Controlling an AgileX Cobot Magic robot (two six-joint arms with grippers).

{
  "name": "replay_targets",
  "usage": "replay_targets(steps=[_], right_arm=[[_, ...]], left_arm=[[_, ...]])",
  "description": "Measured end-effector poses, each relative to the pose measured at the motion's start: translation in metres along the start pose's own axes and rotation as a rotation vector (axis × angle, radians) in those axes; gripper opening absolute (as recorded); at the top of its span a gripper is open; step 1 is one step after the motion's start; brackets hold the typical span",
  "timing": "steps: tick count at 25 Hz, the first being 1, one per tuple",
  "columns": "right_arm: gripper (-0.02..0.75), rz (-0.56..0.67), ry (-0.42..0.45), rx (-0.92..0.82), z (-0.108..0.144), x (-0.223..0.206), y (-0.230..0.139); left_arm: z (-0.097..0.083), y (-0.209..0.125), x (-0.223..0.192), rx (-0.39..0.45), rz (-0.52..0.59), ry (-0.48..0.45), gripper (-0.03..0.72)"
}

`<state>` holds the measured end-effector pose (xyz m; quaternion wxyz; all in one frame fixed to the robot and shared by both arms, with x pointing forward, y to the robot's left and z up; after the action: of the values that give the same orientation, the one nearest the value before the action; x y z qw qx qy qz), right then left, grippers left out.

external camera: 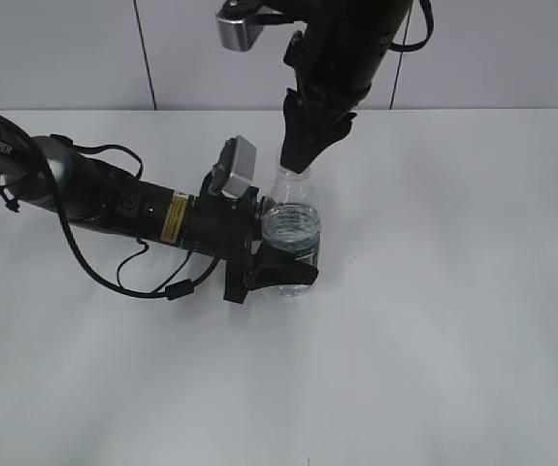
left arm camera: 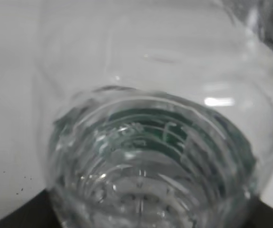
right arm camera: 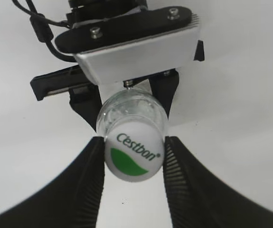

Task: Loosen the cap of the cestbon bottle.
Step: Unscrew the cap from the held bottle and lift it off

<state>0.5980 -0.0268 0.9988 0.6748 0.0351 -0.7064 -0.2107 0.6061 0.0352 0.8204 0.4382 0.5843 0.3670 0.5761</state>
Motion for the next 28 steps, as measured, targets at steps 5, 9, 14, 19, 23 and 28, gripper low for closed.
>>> replay_targets(steps=[5,9,14,19,23,28], right_arm=[[0.291,-0.001,-0.001,0.135,-0.0001,0.0002,0.0001],[0.291,0.0,-0.001,0.254,-0.0001,0.0002,0.0001],[0.29,-0.001,-0.001,0.388,-0.0002,0.0004,0.0004],[0.29,-0.002,-0.002,0.488,-0.0001,0.0008,0.0004],[0.29,-0.001,-0.002,0.593,-0.0001,0.0008,0.0004],[0.29,-0.002,-0.003,0.673,-0.0002,0.0008,0.0005]], left_arm=[[-0.0002,-0.0001,0.0,-0.002,0.001,-0.001,0.414],[-0.0003,-0.0002,0.0,-0.002,0.001,-0.002,0.414],[-0.0005,-0.0003,0.0,-0.004,0.002,-0.003,0.414],[-0.0003,-0.0004,0.0004,-0.004,0.002,-0.003,0.414],[-0.0006,-0.0006,0.0004,-0.005,0.003,-0.005,0.414],[-0.0006,-0.0005,0.0004,-0.005,0.002,-0.005,0.414]])
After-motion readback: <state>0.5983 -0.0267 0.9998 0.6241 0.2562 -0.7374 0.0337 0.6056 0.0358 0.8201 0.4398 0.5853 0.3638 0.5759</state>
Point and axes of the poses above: a point on each arm's last joint axis where the gripper is mounted, x pointing back along that axis away from the gripper, z along the wrist's bending axis when the last joint is at zero, y = z × x, the point moved 5 cm from there along -x, pointing out along that axis toward the gripper, and after that the axes turned 8 degrees about -x, right-handed, at the moved point
